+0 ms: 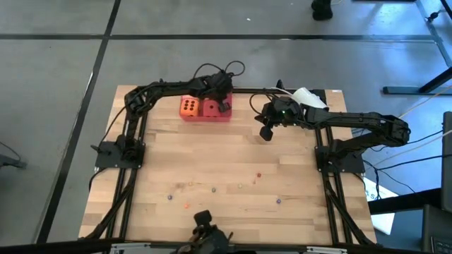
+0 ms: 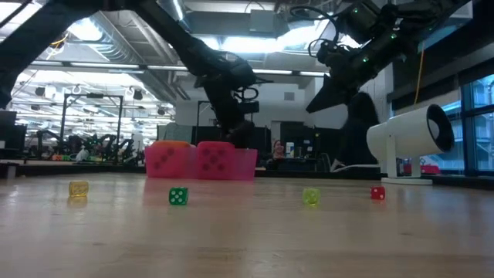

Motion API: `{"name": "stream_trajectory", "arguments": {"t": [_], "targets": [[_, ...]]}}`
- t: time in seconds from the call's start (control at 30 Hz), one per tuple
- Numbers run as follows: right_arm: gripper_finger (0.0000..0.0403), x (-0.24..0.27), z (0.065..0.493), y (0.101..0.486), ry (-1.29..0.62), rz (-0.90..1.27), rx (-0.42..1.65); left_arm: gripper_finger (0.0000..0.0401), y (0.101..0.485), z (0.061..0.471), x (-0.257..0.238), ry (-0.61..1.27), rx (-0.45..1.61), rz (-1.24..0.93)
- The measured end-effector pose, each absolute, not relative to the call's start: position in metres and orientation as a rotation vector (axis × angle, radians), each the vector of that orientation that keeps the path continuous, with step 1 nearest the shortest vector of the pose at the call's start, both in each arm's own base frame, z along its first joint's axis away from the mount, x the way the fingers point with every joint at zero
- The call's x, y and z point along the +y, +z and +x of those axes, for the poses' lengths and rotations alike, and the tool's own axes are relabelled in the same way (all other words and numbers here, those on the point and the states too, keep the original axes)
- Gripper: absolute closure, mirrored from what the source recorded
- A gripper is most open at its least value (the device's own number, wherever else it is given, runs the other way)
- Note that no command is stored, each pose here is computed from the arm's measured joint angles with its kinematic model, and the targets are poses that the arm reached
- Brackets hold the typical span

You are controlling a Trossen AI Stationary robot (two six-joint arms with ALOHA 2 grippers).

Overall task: Pick & Place Dice
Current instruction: Adjust the large dice in the red bin

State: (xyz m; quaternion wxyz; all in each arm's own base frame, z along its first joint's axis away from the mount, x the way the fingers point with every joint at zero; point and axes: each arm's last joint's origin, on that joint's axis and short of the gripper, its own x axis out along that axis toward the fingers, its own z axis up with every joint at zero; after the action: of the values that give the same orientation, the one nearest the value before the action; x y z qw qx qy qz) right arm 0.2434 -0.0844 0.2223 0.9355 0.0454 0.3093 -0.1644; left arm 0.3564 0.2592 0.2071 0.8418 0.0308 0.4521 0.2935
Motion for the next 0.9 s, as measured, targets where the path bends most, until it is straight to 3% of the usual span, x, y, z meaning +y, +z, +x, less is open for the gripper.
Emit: {"name": "stream_trajectory", "arguments": {"t": [0.43, 0.77, 0.9], "targets": [[0.0387, -0.084, 0.243, 0.222, -0.336, 0.093, 0.633, 0.0400, 0.208, 0.329, 0.252, 0.772, 1.255, 0.045], [0.0387, -0.084, 0.243, 0.222, -0.336, 0.093, 0.632, 0.0401, 0.228, 0.338, 0.237, 0.707, 1.145, 0.055], [0.0387, -0.084, 0.243, 0.222, -0.336, 0.092, 0.632, 0.0400, 0.243, 0.338, 0.224, 0.574, 1.072, -0.024]]}}
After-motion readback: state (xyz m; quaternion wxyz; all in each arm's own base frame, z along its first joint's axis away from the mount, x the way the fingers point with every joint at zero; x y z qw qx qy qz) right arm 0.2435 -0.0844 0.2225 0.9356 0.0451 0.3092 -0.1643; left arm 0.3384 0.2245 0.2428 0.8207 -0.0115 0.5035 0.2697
